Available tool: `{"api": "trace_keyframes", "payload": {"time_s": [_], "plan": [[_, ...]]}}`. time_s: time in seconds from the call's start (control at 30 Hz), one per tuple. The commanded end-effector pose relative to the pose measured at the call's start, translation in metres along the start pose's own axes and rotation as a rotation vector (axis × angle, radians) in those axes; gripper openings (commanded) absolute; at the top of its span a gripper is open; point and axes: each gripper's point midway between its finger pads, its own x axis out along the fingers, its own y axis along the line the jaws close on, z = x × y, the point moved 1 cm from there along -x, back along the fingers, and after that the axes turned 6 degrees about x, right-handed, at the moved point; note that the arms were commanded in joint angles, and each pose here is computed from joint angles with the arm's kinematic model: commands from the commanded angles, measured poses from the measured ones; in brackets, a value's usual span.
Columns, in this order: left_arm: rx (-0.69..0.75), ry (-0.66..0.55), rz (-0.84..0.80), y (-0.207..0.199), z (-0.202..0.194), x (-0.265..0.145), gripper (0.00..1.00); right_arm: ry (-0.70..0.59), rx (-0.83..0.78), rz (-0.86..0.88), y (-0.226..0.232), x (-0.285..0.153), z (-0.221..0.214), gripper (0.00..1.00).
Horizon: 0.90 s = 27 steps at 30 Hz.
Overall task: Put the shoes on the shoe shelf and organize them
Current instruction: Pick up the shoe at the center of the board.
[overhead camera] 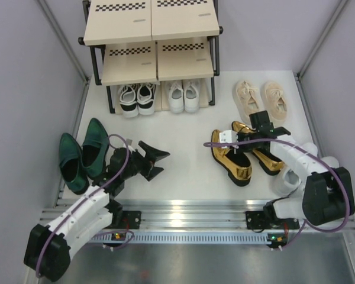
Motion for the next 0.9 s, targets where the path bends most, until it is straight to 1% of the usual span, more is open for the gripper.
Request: {"api": "trace_keyframes", "payload": {"time_s": [0.0,0.03,0.07,0.13,0.17,0.2,0.23,0.27,0.3,0.33,0.5,0.6,0.63,0.7,0.77,0.8,0.87], "plan": [[0.016,0.052,-0.189,-0.055,-0.001,0.003,0.98,-0.219,0.011,-0.04,-0.016,-0.03,0.069,0.0],[0.008,0.077,-0.168,-0.051,-0.002,0.011,0.98,-0.251,0.0,-0.032,-0.013,-0.032,0.08,0.0],[0.019,0.106,-0.193,-0.063,-0.005,0.012,0.98,-0.276,-0.008,-0.036,-0.012,-0.039,0.091,0.0],[0.031,0.15,-0.195,-0.069,-0.009,0.023,0.98,-0.332,-0.029,-0.027,-0.004,-0.044,0.117,0.0],[0.046,0.156,-0.217,-0.082,-0.008,0.025,0.98,-0.351,-0.034,-0.025,-0.002,-0.046,0.125,0.0],[0.055,0.178,-0.22,-0.087,-0.012,0.028,0.98,-0.375,-0.051,-0.007,0.005,-0.046,0.138,0.0],[0.057,0.195,-0.209,-0.087,-0.013,0.036,0.98,-0.389,-0.033,0.006,0.008,-0.047,0.144,0.0],[0.064,0.215,-0.218,-0.091,-0.016,0.038,0.98,-0.416,-0.049,-0.013,0.007,-0.052,0.155,0.0],[0.075,0.226,-0.239,-0.103,-0.017,0.04,0.98,-0.433,-0.061,0.002,0.014,-0.052,0.165,0.0],[0.066,0.238,-0.223,-0.101,-0.018,0.046,0.98,-0.452,-0.051,0.006,0.016,-0.054,0.172,0.0],[0.061,0.267,-0.258,-0.118,-0.024,0.055,0.98,-0.529,-0.087,0.005,0.026,-0.065,0.207,0.0],[0.046,0.271,-0.26,-0.122,-0.024,0.056,0.94,-0.553,-0.087,-0.008,0.027,-0.066,0.22,0.0],[0.04,0.267,-0.26,-0.123,-0.023,0.056,0.91,-0.548,-0.086,-0.007,0.028,-0.064,0.221,0.0],[0.033,0.267,-0.262,-0.123,-0.024,0.055,0.79,-0.542,-0.082,-0.005,0.029,-0.06,0.222,0.0],[0.033,0.272,-0.262,-0.123,-0.025,0.054,0.71,-0.537,-0.079,-0.005,0.029,-0.056,0.222,0.0],[0.034,0.271,-0.265,-0.123,-0.024,0.052,0.6,-0.536,-0.077,-0.008,0.028,-0.056,0.222,0.0],[0.045,0.266,-0.263,-0.12,-0.024,0.052,0.46,-0.537,-0.075,-0.003,0.028,-0.055,0.223,0.0]]}}
